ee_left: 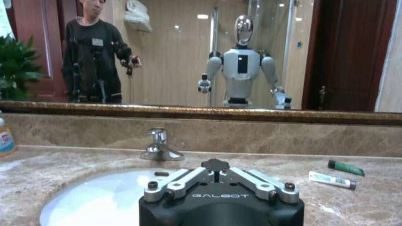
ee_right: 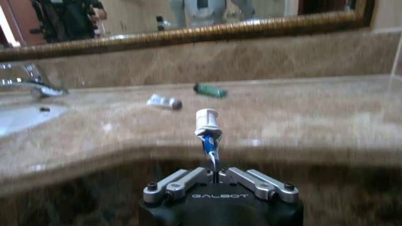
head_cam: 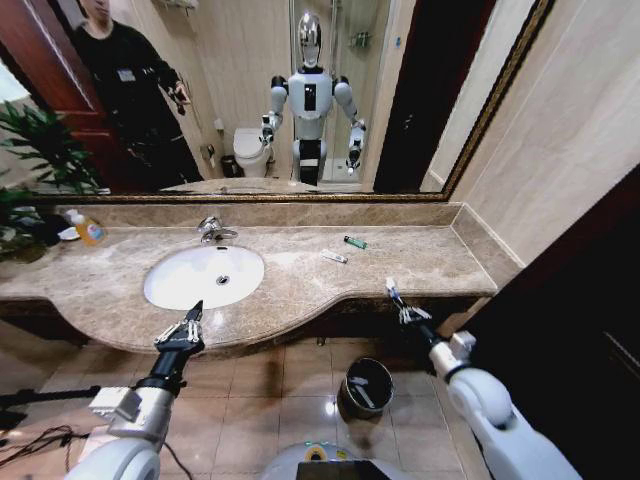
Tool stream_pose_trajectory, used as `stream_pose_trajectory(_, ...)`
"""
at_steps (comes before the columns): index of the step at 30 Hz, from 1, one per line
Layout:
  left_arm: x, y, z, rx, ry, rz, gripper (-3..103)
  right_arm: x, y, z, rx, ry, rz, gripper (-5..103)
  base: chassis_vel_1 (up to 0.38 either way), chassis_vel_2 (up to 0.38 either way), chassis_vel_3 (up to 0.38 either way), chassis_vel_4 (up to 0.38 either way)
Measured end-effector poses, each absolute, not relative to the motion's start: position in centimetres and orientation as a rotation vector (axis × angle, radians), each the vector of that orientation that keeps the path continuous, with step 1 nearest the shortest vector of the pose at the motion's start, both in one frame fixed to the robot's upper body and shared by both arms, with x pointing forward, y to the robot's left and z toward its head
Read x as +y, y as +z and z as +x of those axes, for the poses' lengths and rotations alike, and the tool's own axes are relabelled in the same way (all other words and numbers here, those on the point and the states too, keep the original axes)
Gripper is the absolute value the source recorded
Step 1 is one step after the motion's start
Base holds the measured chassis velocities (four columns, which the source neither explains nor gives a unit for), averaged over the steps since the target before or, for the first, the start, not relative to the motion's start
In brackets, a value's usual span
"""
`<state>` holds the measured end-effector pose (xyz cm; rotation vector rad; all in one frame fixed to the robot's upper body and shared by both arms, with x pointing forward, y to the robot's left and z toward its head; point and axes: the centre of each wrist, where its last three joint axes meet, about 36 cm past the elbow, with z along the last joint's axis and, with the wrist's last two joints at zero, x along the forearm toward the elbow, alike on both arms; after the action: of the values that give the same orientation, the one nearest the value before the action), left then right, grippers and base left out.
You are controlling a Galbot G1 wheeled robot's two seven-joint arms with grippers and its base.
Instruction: Pick up the trash from the sink and place it in the trash bin.
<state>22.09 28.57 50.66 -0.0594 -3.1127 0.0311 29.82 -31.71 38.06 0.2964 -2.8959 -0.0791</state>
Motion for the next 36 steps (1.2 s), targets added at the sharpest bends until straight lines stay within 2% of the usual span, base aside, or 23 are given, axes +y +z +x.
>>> stream_pose_trajectory(18, 28.6, 50.7, 22.1, -3.113, 0.031, -0.059, 0, -31.4, 23.2, 27.3, -2.686, -0.016, 0.140, 0, 0.000, 0.000, 0.000, 0.000)
stream_pose_trajectory(36, 28.6, 50.7, 22.1, -3.113, 0.031, -0.059, 0, -29.8, 15.4, 28.7, -2.617, 0.013, 0.090, 0, 0.000, 0.000, 0.000, 0.000)
